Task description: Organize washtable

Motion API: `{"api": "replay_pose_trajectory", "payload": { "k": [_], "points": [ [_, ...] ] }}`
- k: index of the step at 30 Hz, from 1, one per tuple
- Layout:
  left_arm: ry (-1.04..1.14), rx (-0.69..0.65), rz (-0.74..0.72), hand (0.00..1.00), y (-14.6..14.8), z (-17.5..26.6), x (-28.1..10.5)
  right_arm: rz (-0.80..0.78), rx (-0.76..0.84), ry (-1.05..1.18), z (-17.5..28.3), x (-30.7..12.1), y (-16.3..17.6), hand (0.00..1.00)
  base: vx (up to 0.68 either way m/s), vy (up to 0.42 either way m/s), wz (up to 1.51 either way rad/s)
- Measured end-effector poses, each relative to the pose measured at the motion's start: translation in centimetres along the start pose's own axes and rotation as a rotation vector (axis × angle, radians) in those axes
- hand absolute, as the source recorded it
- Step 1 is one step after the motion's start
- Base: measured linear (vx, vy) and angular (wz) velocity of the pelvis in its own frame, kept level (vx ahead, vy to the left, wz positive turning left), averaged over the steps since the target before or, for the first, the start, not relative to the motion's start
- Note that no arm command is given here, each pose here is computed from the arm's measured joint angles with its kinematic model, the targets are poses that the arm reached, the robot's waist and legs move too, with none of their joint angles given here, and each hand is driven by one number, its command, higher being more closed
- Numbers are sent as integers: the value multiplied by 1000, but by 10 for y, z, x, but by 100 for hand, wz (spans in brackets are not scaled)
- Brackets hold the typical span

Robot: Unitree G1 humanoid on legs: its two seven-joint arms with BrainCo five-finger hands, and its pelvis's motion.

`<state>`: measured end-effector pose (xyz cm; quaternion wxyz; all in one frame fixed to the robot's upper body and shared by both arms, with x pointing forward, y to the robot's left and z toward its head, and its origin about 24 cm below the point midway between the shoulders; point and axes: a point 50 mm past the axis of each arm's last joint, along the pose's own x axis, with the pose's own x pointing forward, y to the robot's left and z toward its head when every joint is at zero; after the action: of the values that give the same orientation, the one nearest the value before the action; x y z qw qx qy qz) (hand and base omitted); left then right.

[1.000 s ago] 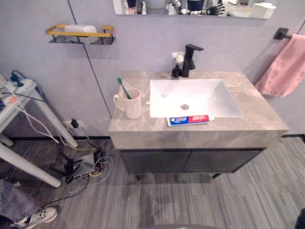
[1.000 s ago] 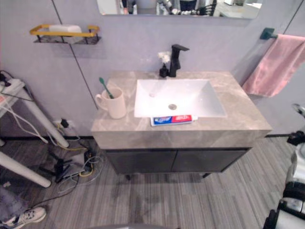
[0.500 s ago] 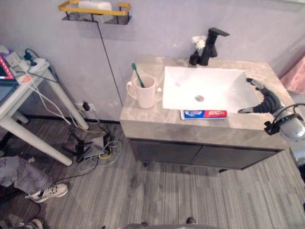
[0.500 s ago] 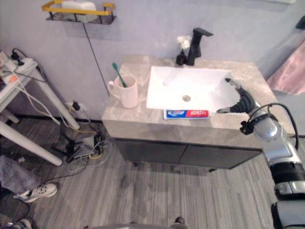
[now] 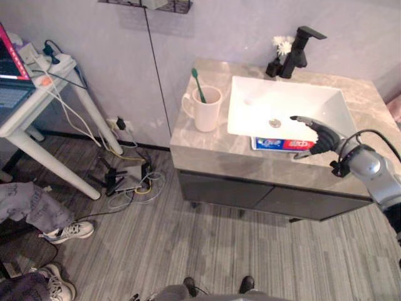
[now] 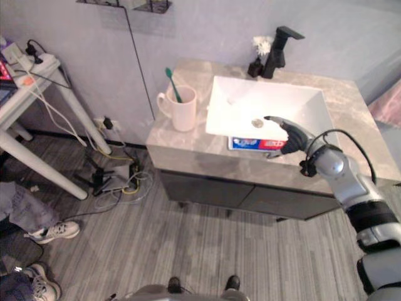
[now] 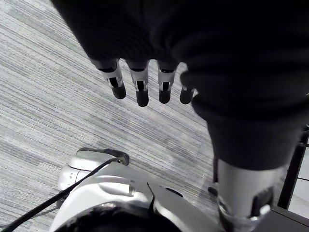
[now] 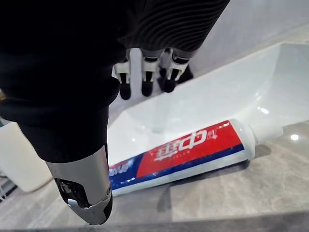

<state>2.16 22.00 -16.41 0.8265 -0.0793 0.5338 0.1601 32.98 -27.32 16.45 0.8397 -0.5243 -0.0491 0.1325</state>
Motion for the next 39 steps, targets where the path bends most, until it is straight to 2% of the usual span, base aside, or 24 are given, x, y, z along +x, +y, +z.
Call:
{"api": "replay_pose_trajectory", "payload": {
  "k": [8, 39],
  "points": [
    [-2, -27, 17, 0, 5, 1, 0, 38, -46, -4, 3, 4, 3, 0, -91, -40, 5],
    [-6, -48, 22, 0, 6, 2, 0, -116, -81, 98, -7, 11, -47, 0, -22, -3, -1]
  ]
}}
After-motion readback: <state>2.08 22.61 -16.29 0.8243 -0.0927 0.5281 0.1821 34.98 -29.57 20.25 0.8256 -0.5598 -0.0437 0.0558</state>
